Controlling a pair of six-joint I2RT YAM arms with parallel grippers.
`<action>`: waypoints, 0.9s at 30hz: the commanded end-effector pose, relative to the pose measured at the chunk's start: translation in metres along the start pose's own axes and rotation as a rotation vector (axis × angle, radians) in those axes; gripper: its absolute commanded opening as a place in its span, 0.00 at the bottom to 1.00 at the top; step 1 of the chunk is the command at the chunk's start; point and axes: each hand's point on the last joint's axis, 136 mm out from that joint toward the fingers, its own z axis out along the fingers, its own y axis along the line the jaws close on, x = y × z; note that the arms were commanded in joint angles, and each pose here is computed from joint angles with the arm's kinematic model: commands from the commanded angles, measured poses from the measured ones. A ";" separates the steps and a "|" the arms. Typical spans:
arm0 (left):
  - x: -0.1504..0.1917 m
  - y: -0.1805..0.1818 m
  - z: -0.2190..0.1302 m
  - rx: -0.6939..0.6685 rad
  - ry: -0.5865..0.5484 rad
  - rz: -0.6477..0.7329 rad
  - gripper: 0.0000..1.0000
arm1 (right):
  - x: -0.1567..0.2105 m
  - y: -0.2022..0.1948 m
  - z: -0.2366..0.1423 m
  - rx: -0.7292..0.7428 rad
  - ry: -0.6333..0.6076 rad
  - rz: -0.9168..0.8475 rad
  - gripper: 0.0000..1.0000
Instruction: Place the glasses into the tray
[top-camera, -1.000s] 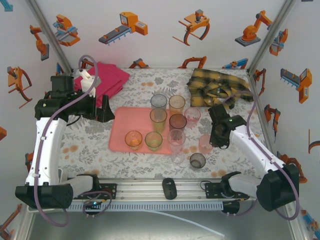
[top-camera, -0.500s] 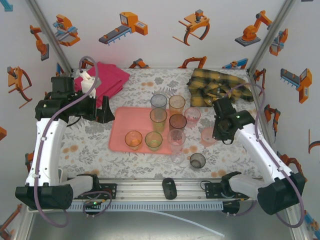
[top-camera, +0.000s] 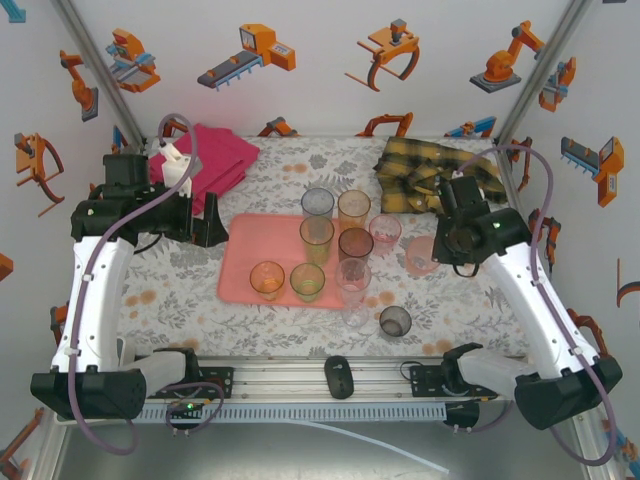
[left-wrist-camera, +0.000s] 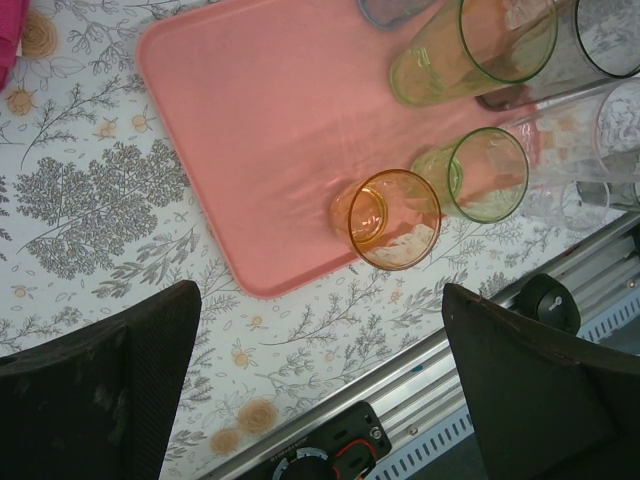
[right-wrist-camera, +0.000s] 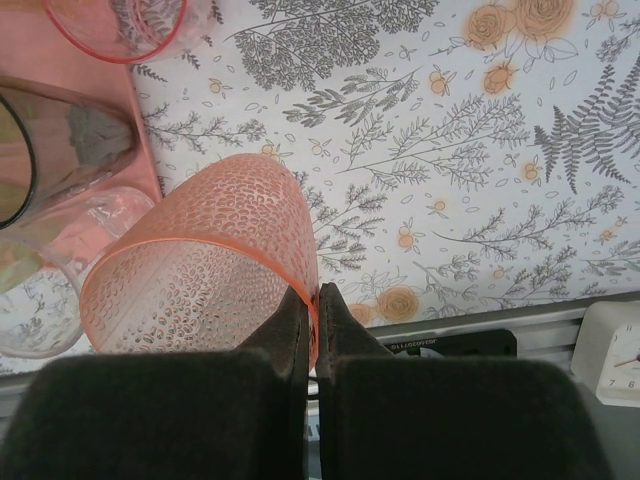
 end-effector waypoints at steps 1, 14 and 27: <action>0.003 -0.001 0.000 -0.002 0.003 0.014 1.00 | -0.008 0.001 -0.011 -0.003 -0.004 -0.028 0.00; 0.007 0.000 0.001 -0.009 0.010 0.016 0.99 | -0.056 0.032 -0.043 -0.091 -0.063 -0.086 0.00; 0.010 0.003 0.002 -0.027 0.011 0.011 0.99 | -0.120 0.161 -0.076 -0.262 -0.178 -0.307 0.00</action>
